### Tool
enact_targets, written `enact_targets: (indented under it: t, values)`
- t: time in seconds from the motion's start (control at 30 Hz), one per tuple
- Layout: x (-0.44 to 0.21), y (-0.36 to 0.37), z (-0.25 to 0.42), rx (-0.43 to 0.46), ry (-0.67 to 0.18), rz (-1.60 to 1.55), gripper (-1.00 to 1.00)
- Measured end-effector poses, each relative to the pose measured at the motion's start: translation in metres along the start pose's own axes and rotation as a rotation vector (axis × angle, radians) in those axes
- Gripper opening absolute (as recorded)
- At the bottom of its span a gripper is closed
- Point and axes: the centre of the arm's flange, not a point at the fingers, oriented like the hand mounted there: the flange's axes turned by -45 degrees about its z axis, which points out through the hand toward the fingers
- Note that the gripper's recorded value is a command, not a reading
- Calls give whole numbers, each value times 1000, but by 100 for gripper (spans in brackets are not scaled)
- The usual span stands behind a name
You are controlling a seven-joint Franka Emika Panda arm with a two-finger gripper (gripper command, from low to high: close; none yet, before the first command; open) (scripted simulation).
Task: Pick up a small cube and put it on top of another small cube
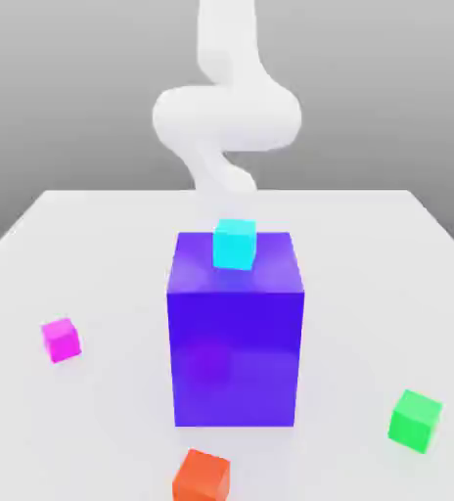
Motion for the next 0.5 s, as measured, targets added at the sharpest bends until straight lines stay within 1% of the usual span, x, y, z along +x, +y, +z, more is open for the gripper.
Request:
enact_targets:
  t: [0.13,0.23,0.37,0.5]
  values:
    - [-27,52,80,-94,-114,107,0]
    - [-58,94,130,-153,-197,191,0]
    - [-115,150,184,-219,-305,311,0]
    - [-185,200,223,-270,-410,441,0]
